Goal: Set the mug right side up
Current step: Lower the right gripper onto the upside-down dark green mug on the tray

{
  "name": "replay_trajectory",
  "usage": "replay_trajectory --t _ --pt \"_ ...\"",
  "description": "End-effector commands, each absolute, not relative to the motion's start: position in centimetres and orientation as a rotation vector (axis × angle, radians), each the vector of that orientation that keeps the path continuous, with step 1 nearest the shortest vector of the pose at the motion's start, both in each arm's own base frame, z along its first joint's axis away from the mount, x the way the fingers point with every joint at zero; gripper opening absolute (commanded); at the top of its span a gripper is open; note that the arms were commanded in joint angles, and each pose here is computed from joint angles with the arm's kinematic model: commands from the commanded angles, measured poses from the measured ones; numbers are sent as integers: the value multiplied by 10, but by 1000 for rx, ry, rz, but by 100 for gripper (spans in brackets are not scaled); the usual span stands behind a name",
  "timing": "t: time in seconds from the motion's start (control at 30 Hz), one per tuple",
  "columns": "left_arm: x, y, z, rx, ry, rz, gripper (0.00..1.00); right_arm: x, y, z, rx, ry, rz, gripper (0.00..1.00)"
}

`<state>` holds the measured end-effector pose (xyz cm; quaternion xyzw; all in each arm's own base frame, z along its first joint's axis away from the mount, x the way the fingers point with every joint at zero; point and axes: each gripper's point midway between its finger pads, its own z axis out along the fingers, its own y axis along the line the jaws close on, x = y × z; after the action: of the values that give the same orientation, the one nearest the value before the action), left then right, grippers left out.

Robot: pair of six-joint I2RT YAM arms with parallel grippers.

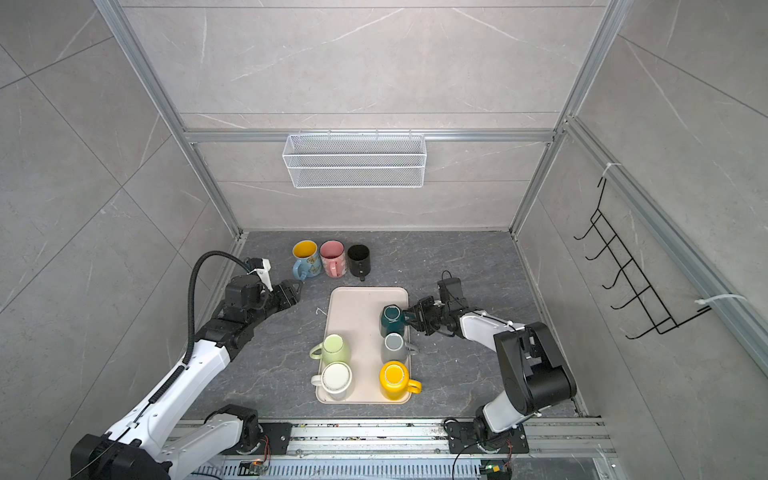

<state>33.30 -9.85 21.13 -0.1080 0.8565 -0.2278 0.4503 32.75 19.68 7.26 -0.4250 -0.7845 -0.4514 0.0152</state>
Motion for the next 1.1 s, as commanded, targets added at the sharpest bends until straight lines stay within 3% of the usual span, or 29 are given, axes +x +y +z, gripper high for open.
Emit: replay_trajectory --t 0.0,0.7,0.9,1.07 --pt "337 -95 236 -259 2055 -559 70 343 202 79 -1328 -2441 -1458 32" --pt "334 -92 240 -249 2049 -534 70 398 219 117 -1263 -2466 -1647 20" --pt "335 -92 243 -247 2045 -534 70 397 221 121 -1230 -2513 -1626 15" --pt "335 -93 243 -243 2047 -535 70 392 221 110 -1228 -2498 -1598 16"
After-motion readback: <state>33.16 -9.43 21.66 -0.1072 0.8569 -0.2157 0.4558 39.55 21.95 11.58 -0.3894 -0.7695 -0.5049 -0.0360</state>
